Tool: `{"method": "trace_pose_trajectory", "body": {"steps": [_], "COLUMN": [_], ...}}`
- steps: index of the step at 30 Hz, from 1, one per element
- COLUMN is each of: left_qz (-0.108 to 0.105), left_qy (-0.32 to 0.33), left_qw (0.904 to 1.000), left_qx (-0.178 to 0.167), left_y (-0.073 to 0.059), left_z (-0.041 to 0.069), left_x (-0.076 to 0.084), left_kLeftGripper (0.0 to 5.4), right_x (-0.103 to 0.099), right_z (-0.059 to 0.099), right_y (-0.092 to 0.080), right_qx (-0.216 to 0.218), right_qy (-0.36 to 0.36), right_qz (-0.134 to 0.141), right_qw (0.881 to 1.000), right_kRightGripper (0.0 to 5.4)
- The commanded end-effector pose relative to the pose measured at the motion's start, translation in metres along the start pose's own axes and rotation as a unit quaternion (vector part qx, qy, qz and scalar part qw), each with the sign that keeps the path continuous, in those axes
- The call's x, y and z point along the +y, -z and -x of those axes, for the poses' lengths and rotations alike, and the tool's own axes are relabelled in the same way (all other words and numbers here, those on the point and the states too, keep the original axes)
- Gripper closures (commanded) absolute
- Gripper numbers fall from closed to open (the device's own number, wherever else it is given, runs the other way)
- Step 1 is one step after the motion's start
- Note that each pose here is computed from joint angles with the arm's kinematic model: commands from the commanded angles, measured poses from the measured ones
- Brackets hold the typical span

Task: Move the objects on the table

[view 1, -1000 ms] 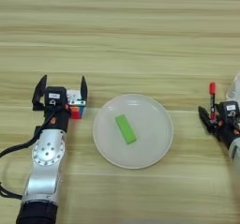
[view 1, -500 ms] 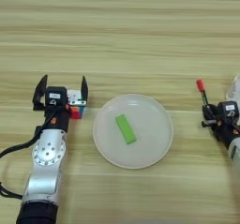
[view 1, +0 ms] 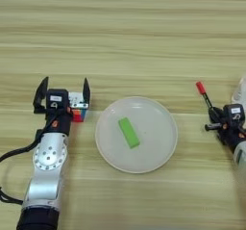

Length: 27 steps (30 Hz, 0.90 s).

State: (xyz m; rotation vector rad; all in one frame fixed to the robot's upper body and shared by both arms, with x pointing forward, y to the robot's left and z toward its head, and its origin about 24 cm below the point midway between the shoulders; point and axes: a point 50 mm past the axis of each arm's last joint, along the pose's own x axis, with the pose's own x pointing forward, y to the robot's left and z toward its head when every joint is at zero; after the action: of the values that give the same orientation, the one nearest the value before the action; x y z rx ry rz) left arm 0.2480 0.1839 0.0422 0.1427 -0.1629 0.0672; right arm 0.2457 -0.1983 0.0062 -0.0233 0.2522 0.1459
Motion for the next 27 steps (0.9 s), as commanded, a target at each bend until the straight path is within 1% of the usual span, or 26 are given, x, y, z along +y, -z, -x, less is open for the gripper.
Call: {"method": "trace_pose_trajectory", "body": {"steps": [1,7,16,22,27], "left_qz": [-0.006,-0.007,-0.006,-0.006,-0.006], "left_qy": [-0.001,-0.002,-0.002,-0.002,-0.002], "left_qw": [1.0000,1.0000,1.0000,1.0000,1.0000], "left_qx": [0.002,0.003,0.003,0.002,0.003], "left_y": [0.000,0.000,0.000,0.000,0.000], "left_z": [0.000,0.000,0.000,0.000,-0.001], "left_x": [0.000,0.001,0.001,0.001,0.001], "left_kLeftGripper": [0.00,0.00,0.00,0.00,0.00], "right_x": [0.005,0.015,0.035,0.048,0.065], "right_z": [0.006,0.013,0.028,0.034,0.038], "right_y": [0.001,-0.016,-0.041,-0.048,-0.051], "right_qx": [0.009,-0.019,-0.056,-0.064,-0.070], "right_qy": [-0.007,-0.022,-0.063,-0.093,-0.139], "right_qz": [0.001,0.004,0.010,0.012,0.019], "right_qw": [1.000,1.000,0.996,0.994,0.988], "right_kRightGripper": [4.97,4.97,4.97,4.97,4.97]}}
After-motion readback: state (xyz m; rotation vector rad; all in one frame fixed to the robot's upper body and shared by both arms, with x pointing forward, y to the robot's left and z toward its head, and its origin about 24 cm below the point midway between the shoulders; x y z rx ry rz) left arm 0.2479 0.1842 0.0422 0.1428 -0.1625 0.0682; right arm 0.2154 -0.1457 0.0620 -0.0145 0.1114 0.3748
